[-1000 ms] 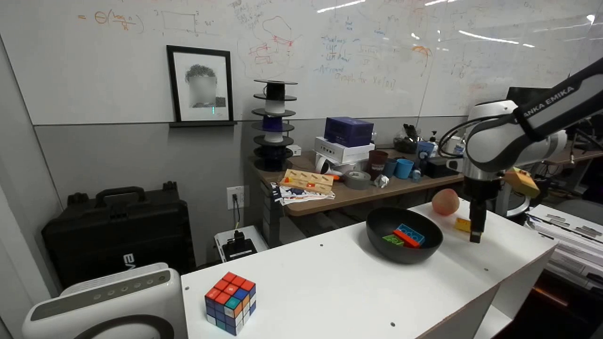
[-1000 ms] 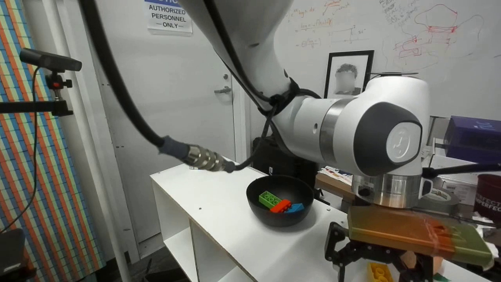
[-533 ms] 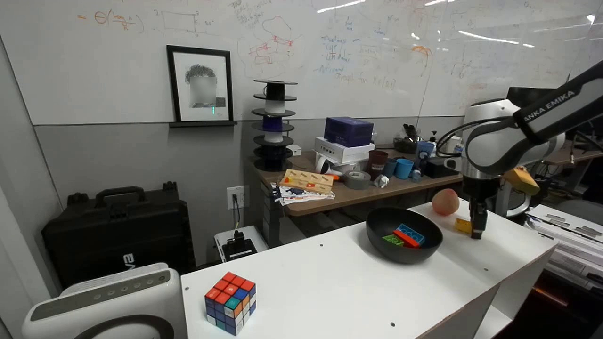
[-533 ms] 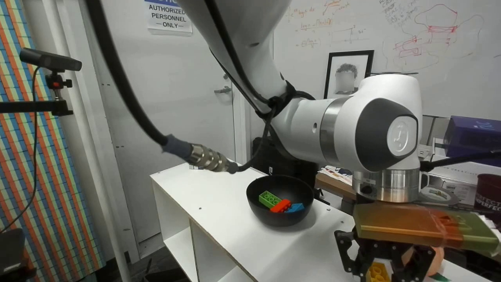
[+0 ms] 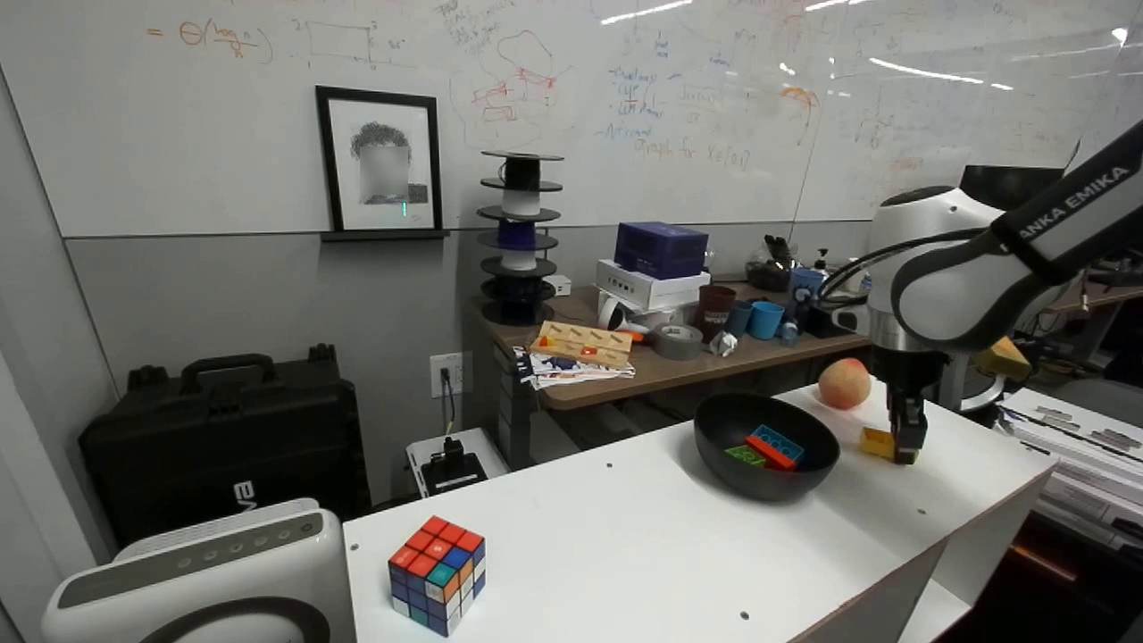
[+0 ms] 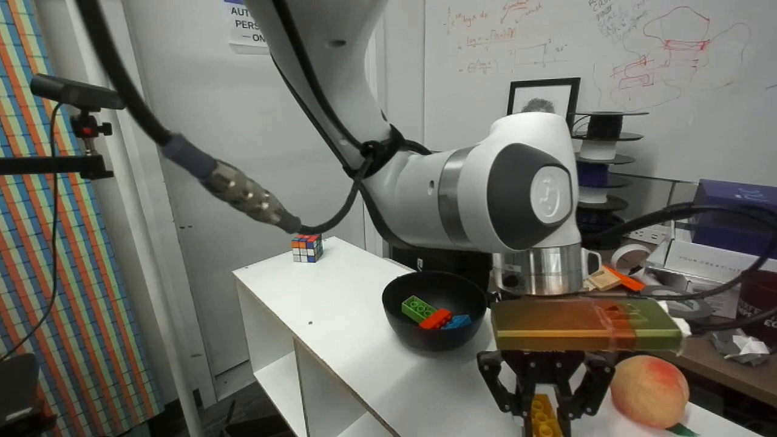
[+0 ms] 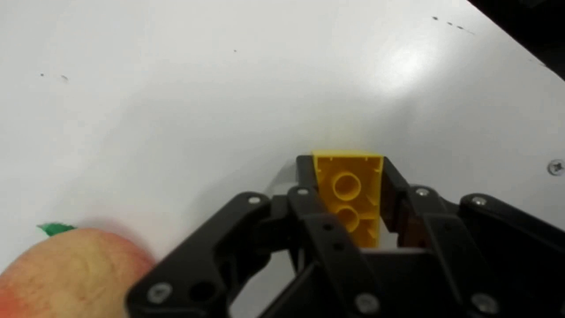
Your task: Pick up the green, yellow, blue and red objects and put them in the bowl
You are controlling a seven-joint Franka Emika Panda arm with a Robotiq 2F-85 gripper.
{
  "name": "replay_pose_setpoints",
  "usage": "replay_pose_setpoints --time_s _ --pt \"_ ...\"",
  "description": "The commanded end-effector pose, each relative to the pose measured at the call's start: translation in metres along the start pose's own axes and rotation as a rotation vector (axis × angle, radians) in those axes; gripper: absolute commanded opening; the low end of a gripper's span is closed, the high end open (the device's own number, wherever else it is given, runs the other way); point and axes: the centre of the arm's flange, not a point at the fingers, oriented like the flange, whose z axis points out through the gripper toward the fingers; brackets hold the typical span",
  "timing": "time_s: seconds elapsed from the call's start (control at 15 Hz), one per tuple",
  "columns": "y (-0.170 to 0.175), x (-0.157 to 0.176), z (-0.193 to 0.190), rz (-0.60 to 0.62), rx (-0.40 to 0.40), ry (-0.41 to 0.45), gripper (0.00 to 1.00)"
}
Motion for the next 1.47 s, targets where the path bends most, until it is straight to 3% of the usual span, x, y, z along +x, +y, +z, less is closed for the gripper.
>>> replay_pose_setpoints --time_s 0.0,0.4,0.6,0.8,1.13,1.4 --pt "-0.057 -0.02 -0.04 0.037 -0.075 0.015 0.14" --pt "-0.108 -0.061 -0.083 0.213 -0.201 0.101 0.14" --pt "-0.124 -0.077 -0.104 0.221 -0.248 0.166 0.14" --pt "-0.131 -0.064 -0.128 0.179 -0.305 0.247 0.15" --pt "-0.123 -0.009 -0.159 0.17 -0.359 0.372 0.13" --pt "-0.117 0.038 -0.146 0.113 -0.297 0.431 0.14"
